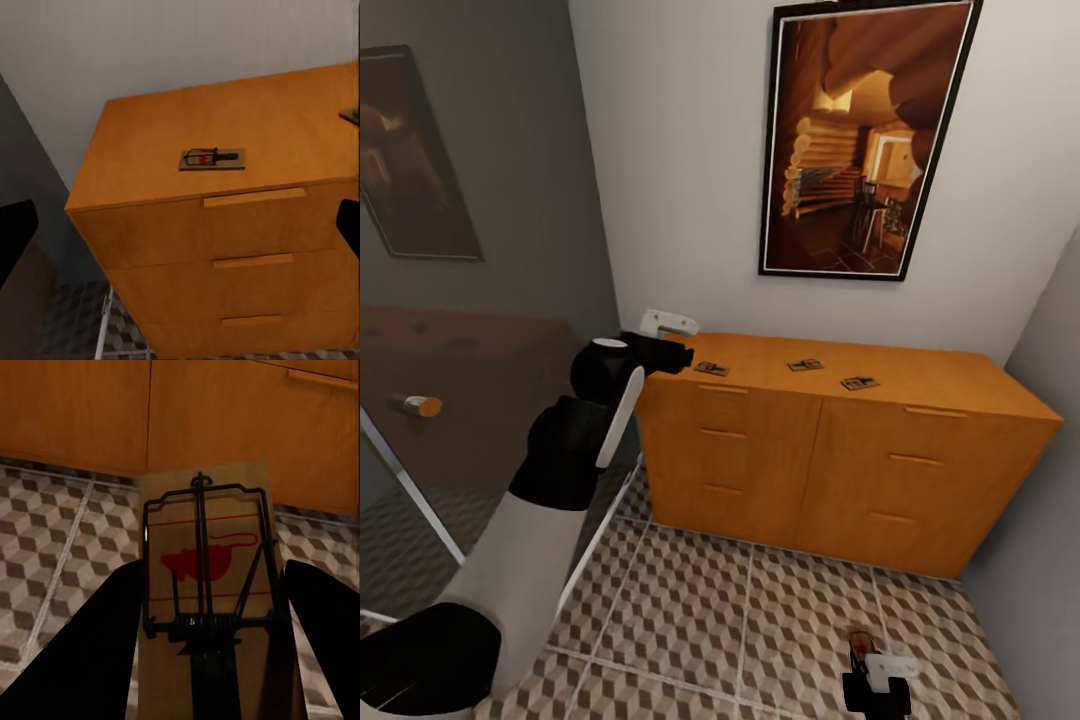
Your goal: Take the four mousetraps from the cabinet in the bathroom and place them on the bathroom floor. Make sure all four end up on the same floor surface, and ensure that at least two of them are either under or directly next to the same bathroom sink.
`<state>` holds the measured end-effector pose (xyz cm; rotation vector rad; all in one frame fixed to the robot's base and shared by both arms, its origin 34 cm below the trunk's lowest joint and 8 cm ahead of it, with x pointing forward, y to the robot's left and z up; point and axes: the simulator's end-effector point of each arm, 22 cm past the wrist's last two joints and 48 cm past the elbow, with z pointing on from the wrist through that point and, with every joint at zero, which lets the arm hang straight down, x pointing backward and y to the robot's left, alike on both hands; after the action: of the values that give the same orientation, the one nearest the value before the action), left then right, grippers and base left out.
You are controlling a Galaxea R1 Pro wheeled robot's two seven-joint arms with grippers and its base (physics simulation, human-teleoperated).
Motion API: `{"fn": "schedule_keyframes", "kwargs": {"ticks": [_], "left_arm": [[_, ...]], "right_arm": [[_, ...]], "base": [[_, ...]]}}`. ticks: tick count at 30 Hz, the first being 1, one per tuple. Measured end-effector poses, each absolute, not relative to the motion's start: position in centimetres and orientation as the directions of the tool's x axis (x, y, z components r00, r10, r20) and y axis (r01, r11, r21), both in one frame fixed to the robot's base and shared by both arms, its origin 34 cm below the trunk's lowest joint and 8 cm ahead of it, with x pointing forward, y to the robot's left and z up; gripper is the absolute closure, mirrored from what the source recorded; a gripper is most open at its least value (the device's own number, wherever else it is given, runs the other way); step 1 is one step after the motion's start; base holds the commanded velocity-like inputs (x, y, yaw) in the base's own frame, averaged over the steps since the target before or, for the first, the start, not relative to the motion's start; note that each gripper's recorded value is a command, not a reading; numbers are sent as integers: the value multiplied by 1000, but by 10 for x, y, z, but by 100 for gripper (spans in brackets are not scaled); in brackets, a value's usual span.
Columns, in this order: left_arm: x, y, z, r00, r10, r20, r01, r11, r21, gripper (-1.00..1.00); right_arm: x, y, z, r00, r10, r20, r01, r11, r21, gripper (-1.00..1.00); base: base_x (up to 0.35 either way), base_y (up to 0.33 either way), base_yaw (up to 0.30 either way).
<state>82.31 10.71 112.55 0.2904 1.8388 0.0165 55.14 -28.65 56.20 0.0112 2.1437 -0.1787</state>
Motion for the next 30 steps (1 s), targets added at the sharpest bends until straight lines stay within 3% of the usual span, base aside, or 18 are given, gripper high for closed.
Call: {"fn": "schedule_keyframes", "kwargs": {"ticks": [16,30], "left_arm": [[810,122,1102,-283,230,-931,179,966,185,-100],[805,123,1107,-277,231,-933,176,966,187,-100]], "right_arm": [[556,-287,570,-532,-61,-844,80,989,-123,100],[560,-287,577,-518,-61,-853,83,989,-121,100]], "base": [[5,0,-221],[164,0,-214]]}}
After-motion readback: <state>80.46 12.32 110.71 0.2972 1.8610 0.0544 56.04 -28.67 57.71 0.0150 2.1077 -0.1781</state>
